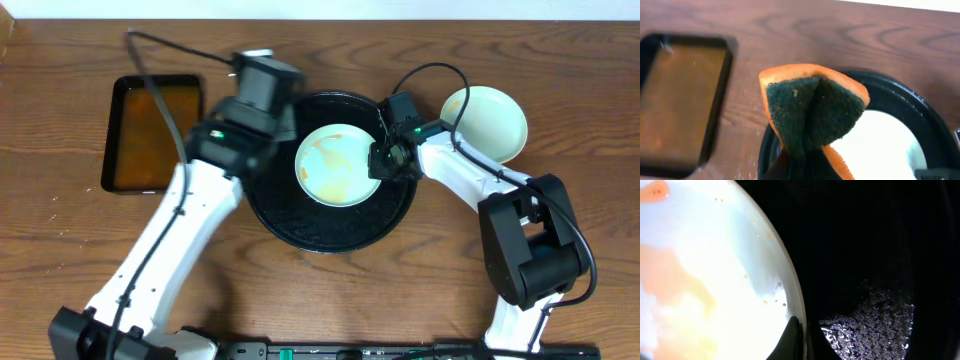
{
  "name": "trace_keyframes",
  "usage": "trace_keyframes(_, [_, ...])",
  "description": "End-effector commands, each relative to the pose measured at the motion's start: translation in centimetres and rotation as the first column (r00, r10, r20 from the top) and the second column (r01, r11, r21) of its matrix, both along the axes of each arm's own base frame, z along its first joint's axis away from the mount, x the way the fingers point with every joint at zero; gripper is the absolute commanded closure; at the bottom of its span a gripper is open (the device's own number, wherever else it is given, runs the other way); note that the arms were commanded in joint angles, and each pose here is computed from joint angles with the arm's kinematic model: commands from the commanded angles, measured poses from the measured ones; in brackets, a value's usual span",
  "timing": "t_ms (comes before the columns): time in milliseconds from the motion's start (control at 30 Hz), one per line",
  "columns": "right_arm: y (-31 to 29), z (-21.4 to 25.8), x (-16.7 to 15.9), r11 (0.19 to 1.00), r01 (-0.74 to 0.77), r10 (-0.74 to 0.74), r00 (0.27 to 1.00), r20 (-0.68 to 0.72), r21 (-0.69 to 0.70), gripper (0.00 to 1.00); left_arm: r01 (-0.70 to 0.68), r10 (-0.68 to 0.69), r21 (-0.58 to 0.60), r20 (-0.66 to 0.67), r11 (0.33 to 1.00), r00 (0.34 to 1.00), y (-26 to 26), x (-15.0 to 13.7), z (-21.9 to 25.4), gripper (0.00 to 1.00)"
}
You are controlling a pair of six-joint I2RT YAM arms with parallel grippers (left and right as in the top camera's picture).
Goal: Clean dirty plates on tray and stack at the side
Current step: 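Return the sponge with the left gripper to above the water tray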
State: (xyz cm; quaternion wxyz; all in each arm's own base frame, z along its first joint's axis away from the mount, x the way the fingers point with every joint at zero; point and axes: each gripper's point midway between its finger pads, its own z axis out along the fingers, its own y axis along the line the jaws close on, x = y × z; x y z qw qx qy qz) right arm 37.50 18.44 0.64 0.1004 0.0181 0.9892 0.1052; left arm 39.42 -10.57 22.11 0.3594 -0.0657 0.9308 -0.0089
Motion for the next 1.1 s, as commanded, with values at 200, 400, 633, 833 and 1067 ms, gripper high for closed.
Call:
trace_keyframes(200, [-1.2,4.6,0.9,0.986,-0.115,0.125,0.989,0.083,-0.119,0.99,-0.134,0.113,-0.122,-0.163,0.983,0.980,6.0,-0.4,-2.8,0.92])
trace_keyframes(400, [-0.7,6.2,0.6,0.973,-0.124,0.152,0.979,0.136,-0.196,0.99,-0.282,0.257,-0.148,-0.169,0.948,0.952,10.4,-0.2,-3.0,0.92])
trace_keyframes(633, [-0.1,4.0,-0.3,0.977,-0.115,0.129,0.989,0.071,-0.182,0.99,-0.369,0.348,-0.155,-0.149,0.916,0.926,14.2,0.2,-2.8,0.92])
trace_keyframes(833, [-0.2,0.4,-0.8,0.971,-0.129,0.131,0.991,-0.007,-0.201,0.80,-0.448,0.429,-0.159,-0.138,0.880,0.893,17.9,1.1,-3.6,0.92])
trace_keyframes(1067, [0.8,-2.4,-1.5,0.976,-0.154,0.144,0.987,-0.074,-0.156,0.70,-0.506,0.471,-0.124,-0.230,0.854,0.851,20.5,2.1,-8.7,0.92])
